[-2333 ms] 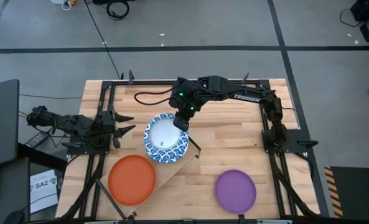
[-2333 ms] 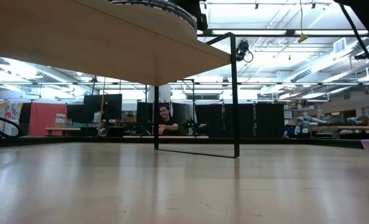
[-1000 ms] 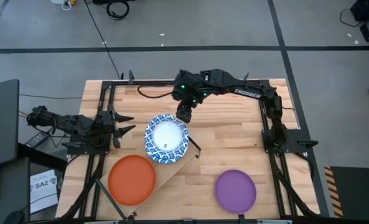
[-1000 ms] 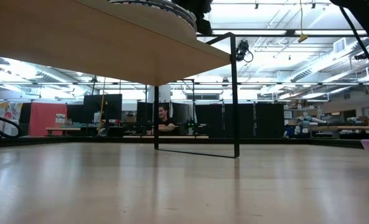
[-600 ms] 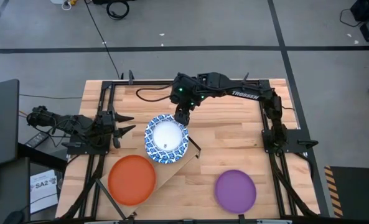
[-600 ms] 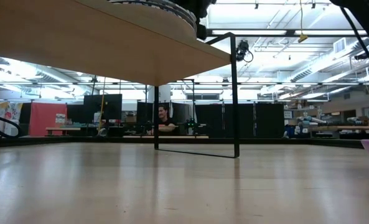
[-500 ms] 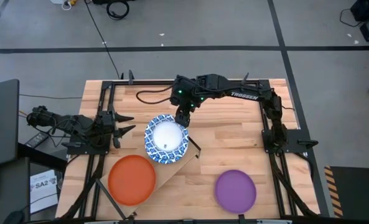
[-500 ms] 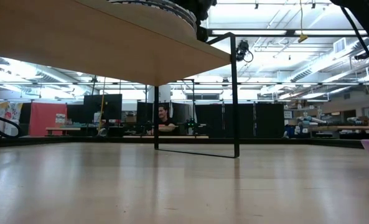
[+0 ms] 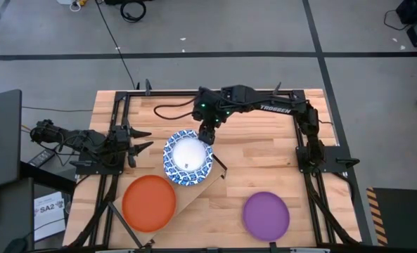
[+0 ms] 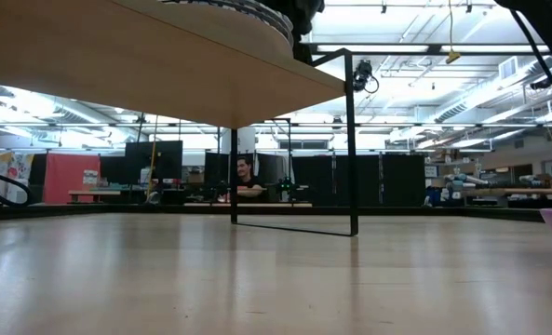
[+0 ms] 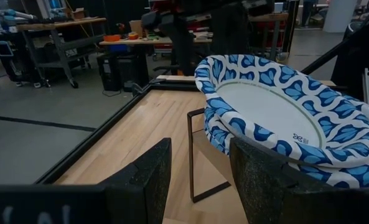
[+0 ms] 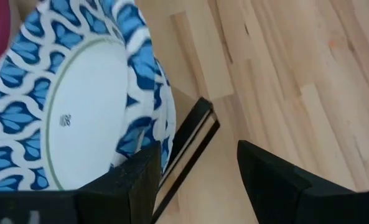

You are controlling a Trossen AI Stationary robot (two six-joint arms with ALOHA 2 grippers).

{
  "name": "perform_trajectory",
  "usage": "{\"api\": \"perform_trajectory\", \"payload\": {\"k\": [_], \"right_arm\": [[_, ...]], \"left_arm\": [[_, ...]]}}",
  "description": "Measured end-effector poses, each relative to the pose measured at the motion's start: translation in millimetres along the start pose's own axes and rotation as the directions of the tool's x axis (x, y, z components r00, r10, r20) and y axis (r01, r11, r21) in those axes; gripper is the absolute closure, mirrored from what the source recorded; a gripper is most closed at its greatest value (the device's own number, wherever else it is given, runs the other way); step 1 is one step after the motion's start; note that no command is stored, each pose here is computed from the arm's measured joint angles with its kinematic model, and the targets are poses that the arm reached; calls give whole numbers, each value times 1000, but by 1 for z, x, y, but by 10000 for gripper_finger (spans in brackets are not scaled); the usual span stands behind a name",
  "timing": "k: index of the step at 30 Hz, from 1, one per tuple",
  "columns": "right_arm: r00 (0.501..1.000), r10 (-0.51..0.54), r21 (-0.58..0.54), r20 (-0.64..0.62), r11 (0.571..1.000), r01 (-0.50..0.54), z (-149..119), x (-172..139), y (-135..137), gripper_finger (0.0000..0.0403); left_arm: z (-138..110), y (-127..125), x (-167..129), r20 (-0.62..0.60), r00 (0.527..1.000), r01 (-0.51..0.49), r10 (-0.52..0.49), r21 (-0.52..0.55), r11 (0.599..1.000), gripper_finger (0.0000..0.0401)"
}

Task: Place and stack plates onto a shelf
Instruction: Stack the white bowl on top of the other white bowl on the shelf, then stack the violet plate on top of the orange plate on the shelf

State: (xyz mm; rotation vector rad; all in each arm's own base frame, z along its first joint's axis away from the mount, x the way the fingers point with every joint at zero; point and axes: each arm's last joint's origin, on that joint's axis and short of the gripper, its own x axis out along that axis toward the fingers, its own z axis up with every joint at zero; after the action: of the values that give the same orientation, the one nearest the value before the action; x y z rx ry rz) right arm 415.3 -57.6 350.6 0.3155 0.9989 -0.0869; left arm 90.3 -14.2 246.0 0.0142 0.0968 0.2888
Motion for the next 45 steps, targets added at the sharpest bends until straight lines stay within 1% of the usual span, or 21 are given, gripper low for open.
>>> {"api": "perform_trajectory", "payload": {"k": [5, 10, 12, 15, 18, 27, 33, 36, 40, 45], "right_arm": [[999, -7, -5, 35, 1000, 7, 4, -8, 2, 186], [987, -94, -32, 129, 995, 99, 13, -18, 2, 186], [981, -94, -48, 171, 994, 103, 17, -18, 2, 186], [979, -58, -76, 195, 994, 74, 19, -18, 7, 186], [981, -50, -104, 188, 992, 71, 17, -14, 11, 186], [993, -40, -115, 107, 992, 53, 6, 7, 14, 186], [995, -43, -115, 92, 992, 53, 4, 12, 13, 186], [993, -38, -118, 108, 992, 51, 5, 4, 14, 186], [989, -29, -121, 146, 992, 47, 7, -20, 18, 186], [993, -23, -122, 117, 992, 38, -4, -46, 27, 186]], "left_arm": [[0, 0, 0, 0, 1000, 0, 0, 0, 1000, 232], [0, 0, 0, 0, 1000, 0, 0, 0, 1000, 232], [0, 0, 0, -1, 1000, 0, 0, 0, 1000, 232], [0, 0, 0, -1, 1000, 0, 0, 1, 1000, 232], [0, 0, 0, -1, 1000, 0, 0, 1, 1000, 232], [0, 0, 0, -2, 1000, 0, 0, 1, 1000, 232], [0, 0, 0, -2, 1000, 0, 0, 1, 1000, 232], [0, 0, 0, -2, 1000, 0, 0, 1, 1000, 232], [0, 0, 0, -2, 1000, 0, 0, 1, 1000, 232], [-1, 0, 0, -5, 1000, 0, 0, 3, 1000, 232]]}}
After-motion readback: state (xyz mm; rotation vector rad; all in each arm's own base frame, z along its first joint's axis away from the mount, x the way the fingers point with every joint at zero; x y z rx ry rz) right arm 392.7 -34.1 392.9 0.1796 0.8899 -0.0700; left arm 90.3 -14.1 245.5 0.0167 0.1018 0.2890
